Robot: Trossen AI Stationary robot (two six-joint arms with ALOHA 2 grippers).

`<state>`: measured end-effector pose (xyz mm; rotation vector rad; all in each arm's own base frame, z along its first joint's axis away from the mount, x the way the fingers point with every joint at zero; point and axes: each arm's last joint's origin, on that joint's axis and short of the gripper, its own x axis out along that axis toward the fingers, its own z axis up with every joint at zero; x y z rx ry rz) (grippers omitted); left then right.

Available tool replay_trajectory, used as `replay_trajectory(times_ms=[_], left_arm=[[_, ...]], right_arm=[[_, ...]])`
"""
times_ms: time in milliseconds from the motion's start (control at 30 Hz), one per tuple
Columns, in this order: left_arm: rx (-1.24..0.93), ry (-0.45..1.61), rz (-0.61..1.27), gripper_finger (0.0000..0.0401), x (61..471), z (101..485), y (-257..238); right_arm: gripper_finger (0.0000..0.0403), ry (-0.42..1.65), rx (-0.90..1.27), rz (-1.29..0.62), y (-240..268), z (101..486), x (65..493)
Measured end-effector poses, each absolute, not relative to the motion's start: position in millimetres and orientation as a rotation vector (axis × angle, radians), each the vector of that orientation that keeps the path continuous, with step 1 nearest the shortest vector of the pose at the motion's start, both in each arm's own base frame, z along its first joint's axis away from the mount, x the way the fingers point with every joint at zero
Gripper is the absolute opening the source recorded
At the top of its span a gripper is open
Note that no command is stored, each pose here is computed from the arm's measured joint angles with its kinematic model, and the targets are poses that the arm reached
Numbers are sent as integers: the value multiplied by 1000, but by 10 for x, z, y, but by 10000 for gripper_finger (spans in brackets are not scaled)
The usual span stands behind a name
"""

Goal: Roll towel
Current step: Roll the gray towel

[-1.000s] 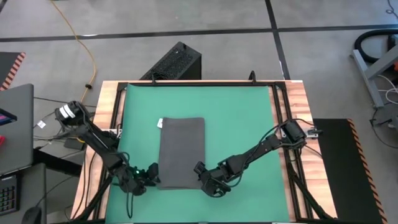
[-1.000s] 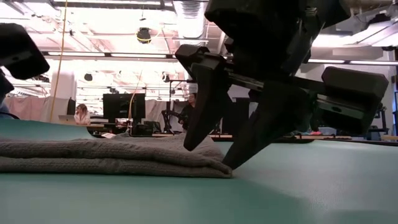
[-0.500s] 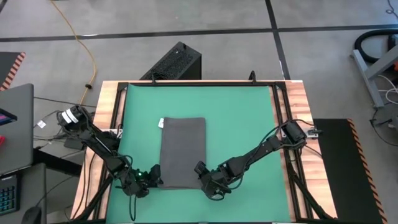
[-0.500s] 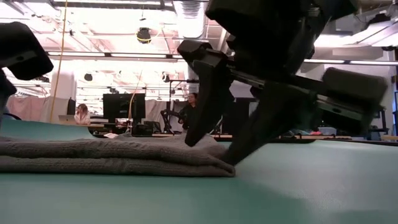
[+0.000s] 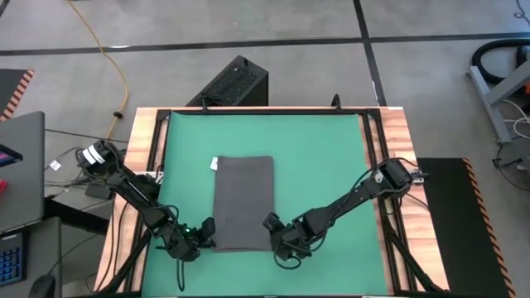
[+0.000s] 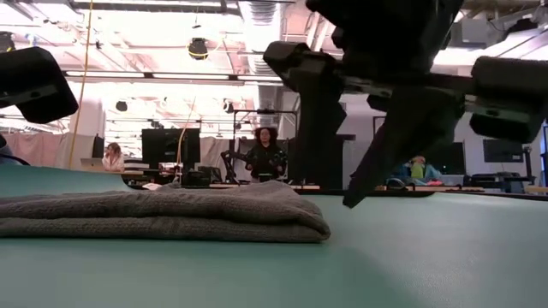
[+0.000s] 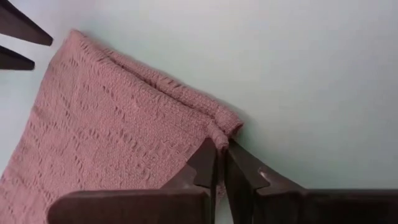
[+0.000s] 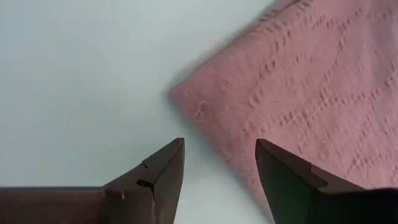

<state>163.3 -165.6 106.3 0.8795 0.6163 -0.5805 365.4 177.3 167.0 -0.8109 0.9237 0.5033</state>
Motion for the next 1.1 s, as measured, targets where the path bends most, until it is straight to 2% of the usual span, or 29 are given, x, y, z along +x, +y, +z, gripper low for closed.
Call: replay_trajectory(times_ms=[333, 600, 767, 1100], left_arm=[[849, 636, -567, 6, 1650, 1057, -1630], [824, 656, -555, 5, 1643, 1049, -1623], [839, 652, -560, 5, 1643, 1049, -1623], [844, 647, -562, 5, 1646, 1052, -1625]], right_arm=[[222, 818, -819, 531, 1768, 1701, 3754], [221, 852, -809, 563, 1736, 1677, 3738], [213, 823, -850, 598, 1711, 1475, 3655], [211, 745, -901, 517, 1630, 1440, 3711]])
